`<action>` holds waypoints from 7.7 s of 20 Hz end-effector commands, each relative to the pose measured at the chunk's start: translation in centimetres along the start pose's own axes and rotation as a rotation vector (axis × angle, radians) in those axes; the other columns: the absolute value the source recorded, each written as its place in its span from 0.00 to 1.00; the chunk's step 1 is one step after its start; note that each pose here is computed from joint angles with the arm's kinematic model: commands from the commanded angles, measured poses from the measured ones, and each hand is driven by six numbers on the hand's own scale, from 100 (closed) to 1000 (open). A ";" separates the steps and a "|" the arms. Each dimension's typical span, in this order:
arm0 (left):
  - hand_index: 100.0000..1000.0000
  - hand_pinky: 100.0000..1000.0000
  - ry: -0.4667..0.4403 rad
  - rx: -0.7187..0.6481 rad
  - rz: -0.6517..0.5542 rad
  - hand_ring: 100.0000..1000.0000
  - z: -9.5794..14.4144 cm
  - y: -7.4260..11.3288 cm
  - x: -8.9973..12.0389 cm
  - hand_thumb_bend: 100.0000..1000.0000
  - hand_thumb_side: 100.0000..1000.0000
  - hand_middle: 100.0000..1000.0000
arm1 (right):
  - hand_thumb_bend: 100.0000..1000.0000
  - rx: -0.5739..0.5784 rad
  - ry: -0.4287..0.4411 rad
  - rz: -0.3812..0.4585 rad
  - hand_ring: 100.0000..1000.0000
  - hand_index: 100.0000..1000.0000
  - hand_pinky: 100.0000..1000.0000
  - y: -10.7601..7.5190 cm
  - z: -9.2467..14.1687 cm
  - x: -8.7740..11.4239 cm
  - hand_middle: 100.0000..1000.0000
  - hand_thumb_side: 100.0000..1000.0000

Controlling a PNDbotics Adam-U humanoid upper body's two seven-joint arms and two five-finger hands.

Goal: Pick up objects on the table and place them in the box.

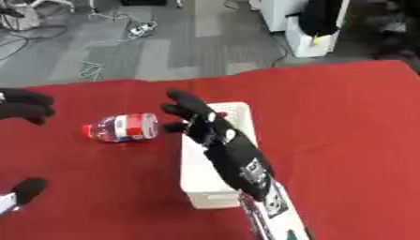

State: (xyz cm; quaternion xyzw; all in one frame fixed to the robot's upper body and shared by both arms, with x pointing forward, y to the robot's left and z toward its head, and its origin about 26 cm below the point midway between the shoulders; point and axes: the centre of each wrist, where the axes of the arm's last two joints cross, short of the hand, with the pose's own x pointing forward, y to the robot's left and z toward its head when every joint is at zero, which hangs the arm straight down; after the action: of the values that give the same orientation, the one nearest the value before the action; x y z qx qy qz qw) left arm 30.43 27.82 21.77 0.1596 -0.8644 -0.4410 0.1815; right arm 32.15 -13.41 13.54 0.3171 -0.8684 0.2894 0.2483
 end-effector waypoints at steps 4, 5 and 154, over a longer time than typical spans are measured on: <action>0.83 0.49 0.078 -0.147 -0.115 0.68 -0.7 2.2 -2.3 0.26 0.47 0.76 | 0.42 0.027 -0.016 0.003 0.95 0.95 0.83 0.0 -0.3 0.5 1.00 1.00; 0.83 0.49 0.092 -0.155 -0.121 0.67 -0.7 2.4 -2.9 0.24 0.47 0.75 | 0.42 0.029 -0.015 0.003 0.95 0.95 0.83 0.0 -0.3 0.5 1.00 1.00; 0.89 0.60 0.383 -0.568 -0.580 0.71 1.8 3.4 -16.2 0.30 0.72 0.76 | 0.45 0.228 -0.066 0.036 0.98 0.93 0.85 -1.8 -3.2 0.9 1.00 1.00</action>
State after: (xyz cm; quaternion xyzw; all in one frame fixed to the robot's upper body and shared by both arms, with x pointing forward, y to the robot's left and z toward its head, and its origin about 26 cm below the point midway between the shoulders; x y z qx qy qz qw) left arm 43.87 36.89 19.00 0.3955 -0.5875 -0.6591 0.2529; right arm 33.57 -12.87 16.18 0.3394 -0.8399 0.3741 0.1985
